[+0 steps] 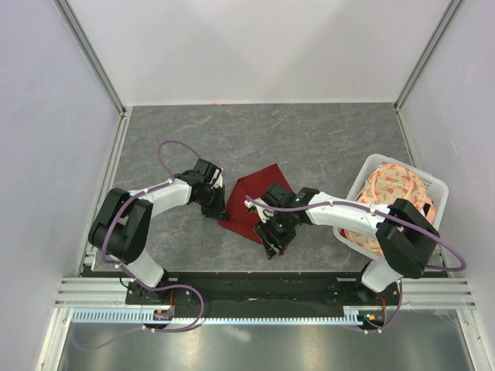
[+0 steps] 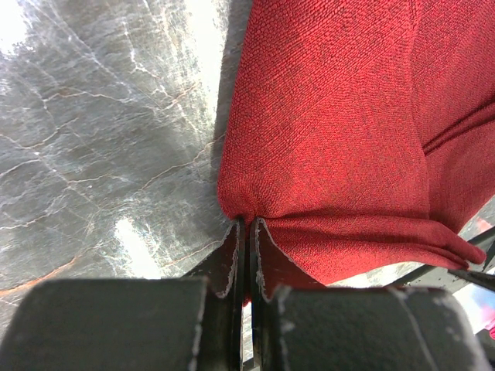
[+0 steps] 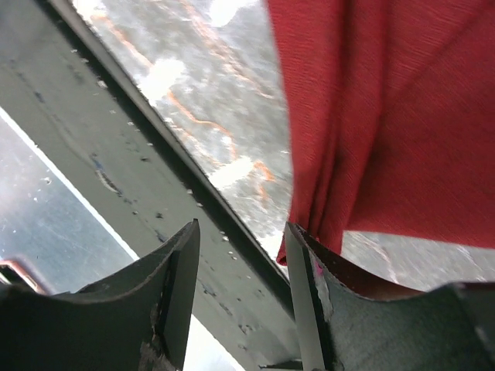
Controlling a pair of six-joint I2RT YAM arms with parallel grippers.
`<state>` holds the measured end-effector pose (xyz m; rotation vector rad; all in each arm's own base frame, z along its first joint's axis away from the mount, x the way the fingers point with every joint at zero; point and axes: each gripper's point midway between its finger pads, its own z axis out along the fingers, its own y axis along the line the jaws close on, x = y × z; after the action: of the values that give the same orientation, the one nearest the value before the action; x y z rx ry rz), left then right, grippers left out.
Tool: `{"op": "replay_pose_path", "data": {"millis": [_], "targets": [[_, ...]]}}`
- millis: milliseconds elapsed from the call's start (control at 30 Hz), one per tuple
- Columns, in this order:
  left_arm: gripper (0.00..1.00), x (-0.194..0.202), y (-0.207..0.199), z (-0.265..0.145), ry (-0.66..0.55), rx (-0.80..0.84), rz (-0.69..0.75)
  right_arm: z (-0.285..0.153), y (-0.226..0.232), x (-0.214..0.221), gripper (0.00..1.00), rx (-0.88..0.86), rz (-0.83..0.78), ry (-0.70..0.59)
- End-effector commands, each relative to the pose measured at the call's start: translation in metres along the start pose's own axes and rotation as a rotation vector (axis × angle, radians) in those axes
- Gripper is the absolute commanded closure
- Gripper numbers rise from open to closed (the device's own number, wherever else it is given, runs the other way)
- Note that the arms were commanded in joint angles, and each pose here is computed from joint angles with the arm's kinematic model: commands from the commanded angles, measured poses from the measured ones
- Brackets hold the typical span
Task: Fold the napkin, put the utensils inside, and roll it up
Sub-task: Roll the napkin with the utensil
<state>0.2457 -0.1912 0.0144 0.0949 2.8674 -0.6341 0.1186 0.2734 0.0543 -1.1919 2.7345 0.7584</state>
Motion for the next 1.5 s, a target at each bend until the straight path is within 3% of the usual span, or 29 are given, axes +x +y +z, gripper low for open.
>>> {"op": "replay_pose_path", "data": {"millis": [0, 600, 800, 933, 1167, 1467], "targets": [[0.98, 0.009, 0.024, 0.007, 0.037, -0.100, 0.038, -0.007, -0.016, -0.001, 0.44, 0.045, 0.027, 0.007], [0.98, 0.010, 0.025, 0.008, 0.044, -0.103, 0.039, 0.009, -0.049, 0.013, 0.45, 0.065, 0.107, 0.043], [0.98, 0.012, 0.024, 0.007, 0.055, -0.101, 0.030, -0.037, -0.039, -0.028, 0.43, 0.168, 0.050, -0.072], [0.98, 0.015, 0.025, 0.008, 0.068, -0.100, 0.025, -0.052, -0.023, -0.067, 0.42, 0.331, -0.097, -0.199], [0.98, 0.018, 0.022, 0.011, 0.091, -0.084, 0.019, -0.036, -0.011, -0.117, 0.42, 0.438, -0.258, -0.440], [0.98, 0.019, 0.022, 0.014, 0.104, -0.078, 0.014, 0.001, 0.004, -0.122, 0.44, 0.360, -0.370, -0.442]]}}
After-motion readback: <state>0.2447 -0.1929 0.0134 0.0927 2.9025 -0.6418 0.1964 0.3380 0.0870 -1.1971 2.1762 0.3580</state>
